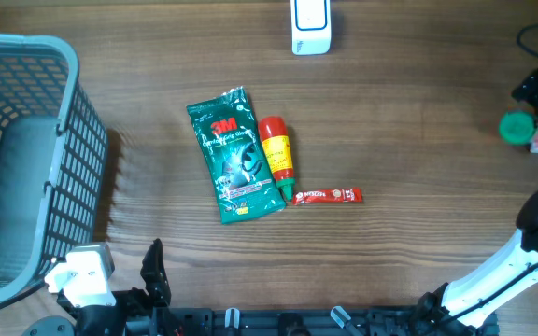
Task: Scan the item barcode
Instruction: 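Carry jar to right table edge beside red-white box, then move right gripper over red sriracha bottle and grasp it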
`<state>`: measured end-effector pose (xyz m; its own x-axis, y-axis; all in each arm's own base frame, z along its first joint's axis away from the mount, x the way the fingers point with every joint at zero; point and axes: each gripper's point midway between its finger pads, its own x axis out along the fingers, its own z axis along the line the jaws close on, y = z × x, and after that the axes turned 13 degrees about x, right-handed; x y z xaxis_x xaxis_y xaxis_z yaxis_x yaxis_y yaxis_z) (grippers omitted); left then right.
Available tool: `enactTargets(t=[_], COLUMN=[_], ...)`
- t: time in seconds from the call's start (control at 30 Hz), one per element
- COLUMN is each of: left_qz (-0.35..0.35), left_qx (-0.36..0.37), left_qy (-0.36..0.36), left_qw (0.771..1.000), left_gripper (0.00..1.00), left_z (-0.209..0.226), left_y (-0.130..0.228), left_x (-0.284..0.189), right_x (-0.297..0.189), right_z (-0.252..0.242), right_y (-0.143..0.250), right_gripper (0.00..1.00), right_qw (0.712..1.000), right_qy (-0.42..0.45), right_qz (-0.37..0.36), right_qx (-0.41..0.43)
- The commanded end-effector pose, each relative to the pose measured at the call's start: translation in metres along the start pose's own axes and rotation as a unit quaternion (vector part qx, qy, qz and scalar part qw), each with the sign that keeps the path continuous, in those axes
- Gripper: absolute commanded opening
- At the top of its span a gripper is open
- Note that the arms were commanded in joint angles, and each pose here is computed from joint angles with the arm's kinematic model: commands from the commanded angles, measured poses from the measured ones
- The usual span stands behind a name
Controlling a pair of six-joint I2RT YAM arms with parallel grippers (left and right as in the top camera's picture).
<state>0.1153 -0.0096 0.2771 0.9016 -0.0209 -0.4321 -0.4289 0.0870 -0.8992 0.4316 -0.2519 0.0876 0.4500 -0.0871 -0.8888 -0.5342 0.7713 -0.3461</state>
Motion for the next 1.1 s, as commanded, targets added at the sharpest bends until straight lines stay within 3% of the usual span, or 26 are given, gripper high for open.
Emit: enactTargets(t=[0.0, 0.07, 0.17, 0.27, 0.47, 0.6, 0.77, 0.9, 1.07], left_qz=[-0.006, -0.006, -0.006, -0.006, -0.006, -0.006, -0.006, -0.006, -0.006], left_qx=[-0.007, -0.007, -0.007, -0.007, -0.007, -0.007, -0.007, -0.007, -0.007], left_qy=[0.003, 0.003, 0.003, 0.003, 0.003, 0.003, 0.003, 0.003, 0.003], left_qw=[1.000, 1.000, 1.000, 1.000, 1.000, 1.000, 1.000, 1.000, 1.000], left_gripper=[1.00, 1.00, 1.00, 1.00, 1.00, 1.00, 1.00, 1.00, 1.00], left_z=[-0.001, -0.001, -0.001, -0.001, -0.001, -0.001, -0.001, -0.001, -0.001], left_y=[-0.001, -0.001, -0.001, -0.001, -0.001, -0.001, -0.001, -0.001, -0.001], left_x=[-0.001, -0.001, -0.001, -0.001, -0.001, -0.001, -0.001, -0.001, -0.001], right_x=[0.011, 0.010, 0.006, -0.008, -0.105, -0.153, -0.185, -0.172, -0.157], right_z=[-0.017, -0.020, -0.008, 0.015, 0.112, 0.156, 0.236, 0.261, 0.269], right_y=[0.005, 0.002, 0.003, 0.004, 0.021, 0.056, 0.168, 0.247, 0.356], right_gripper=[0.83, 0.83, 0.97, 1.00, 1.00, 1.00, 1.00, 1.00, 1.00], right_qw=[0.999, 0.999, 1.000, 0.999, 0.959, 0.945, 0.913, 0.911, 0.881], right_qy=[0.041, 0.050, 0.020, -0.037, -0.276, -0.318, -0.345, -0.285, -0.236], right_qz=[0.004, -0.002, 0.003, 0.011, 0.051, 0.075, 0.160, 0.192, 0.227], right_qx=[0.005, 0.004, 0.005, 0.019, 0.026, -0.011, -0.147, -0.227, -0.341])
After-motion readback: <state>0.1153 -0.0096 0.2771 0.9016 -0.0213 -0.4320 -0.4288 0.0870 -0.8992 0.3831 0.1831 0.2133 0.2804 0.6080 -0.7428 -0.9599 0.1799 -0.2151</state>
